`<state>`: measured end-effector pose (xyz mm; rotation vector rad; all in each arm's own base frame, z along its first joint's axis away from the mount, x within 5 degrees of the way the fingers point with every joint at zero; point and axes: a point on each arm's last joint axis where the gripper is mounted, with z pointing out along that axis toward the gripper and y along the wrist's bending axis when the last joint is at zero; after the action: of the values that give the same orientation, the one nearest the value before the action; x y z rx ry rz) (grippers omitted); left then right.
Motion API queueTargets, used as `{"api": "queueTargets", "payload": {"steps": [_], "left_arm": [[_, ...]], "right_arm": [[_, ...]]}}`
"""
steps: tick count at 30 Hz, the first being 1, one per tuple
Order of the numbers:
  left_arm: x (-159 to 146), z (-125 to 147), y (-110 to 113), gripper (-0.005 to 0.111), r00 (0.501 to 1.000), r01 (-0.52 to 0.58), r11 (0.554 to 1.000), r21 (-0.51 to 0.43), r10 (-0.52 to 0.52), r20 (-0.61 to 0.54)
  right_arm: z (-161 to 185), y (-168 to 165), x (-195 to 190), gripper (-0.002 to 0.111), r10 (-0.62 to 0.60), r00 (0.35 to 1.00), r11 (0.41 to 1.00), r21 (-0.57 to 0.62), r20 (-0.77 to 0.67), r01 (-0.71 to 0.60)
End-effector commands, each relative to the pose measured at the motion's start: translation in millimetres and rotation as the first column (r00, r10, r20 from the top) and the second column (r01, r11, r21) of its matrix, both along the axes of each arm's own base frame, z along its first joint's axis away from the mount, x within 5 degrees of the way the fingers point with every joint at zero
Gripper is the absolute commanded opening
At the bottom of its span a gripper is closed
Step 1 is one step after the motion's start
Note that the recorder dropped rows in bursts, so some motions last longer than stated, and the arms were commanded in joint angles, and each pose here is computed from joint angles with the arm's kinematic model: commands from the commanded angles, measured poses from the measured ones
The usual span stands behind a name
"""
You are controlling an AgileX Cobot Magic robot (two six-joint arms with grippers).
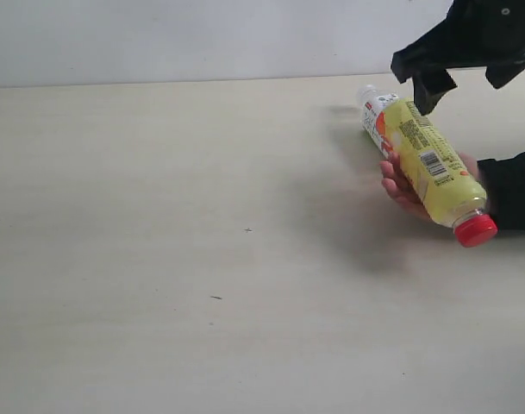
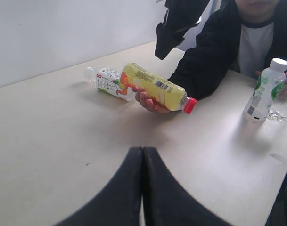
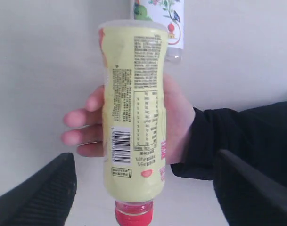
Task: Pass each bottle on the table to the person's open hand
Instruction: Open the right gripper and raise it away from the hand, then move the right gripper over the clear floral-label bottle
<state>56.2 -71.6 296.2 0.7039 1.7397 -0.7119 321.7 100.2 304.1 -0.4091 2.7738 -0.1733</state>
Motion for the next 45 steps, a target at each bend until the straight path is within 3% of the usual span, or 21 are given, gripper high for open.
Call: {"api": "queueTargets", "payload": {"steps": [1, 12, 23, 39, 45], "left_arm": [[-0.2, -0.9, 0.3, 0.000, 1.000, 0.005, 1.000, 0.002, -0.005, 0.011], [-0.2, -0.9, 0.3, 0.000, 1.000, 0.005, 1.000, 0.002, -0.005, 0.011], [-0.2, -0.9, 0.3, 0.000, 1.000, 0.005, 1.000, 0.002, -0.005, 0.011], [-0.2, -0.9, 0.3, 0.000, 1.000, 0.005, 1.000, 0.002, -0.005, 0.011], [-0.2, -0.9, 0.3, 0.000, 1.000, 0.005, 1.000, 0.002, -0.005, 0.011]], "right_arm": [[27.9, -0.3, -16.3, 0.076, 0.049, 0.997, 0.995, 0.079, 0.059, -0.054], [73.3, -3.7, -51.5, 0.076, 0.122, 0.975, 0.972, 0.178, 0.186, -0.156], [89.8, -0.5, -37.7, 0.076, 0.112, 0.900, 0.960, 0.188, 0.422, -0.208], [104.2, -5.2, -24.5, 0.069, 0.166, 0.779, 0.969, 0.047, 0.605, -0.242], [116.0, -3.6, -18.3, 0.069, 0.193, 0.673, 0.963, -0.005, 0.714, -0.271]]}}
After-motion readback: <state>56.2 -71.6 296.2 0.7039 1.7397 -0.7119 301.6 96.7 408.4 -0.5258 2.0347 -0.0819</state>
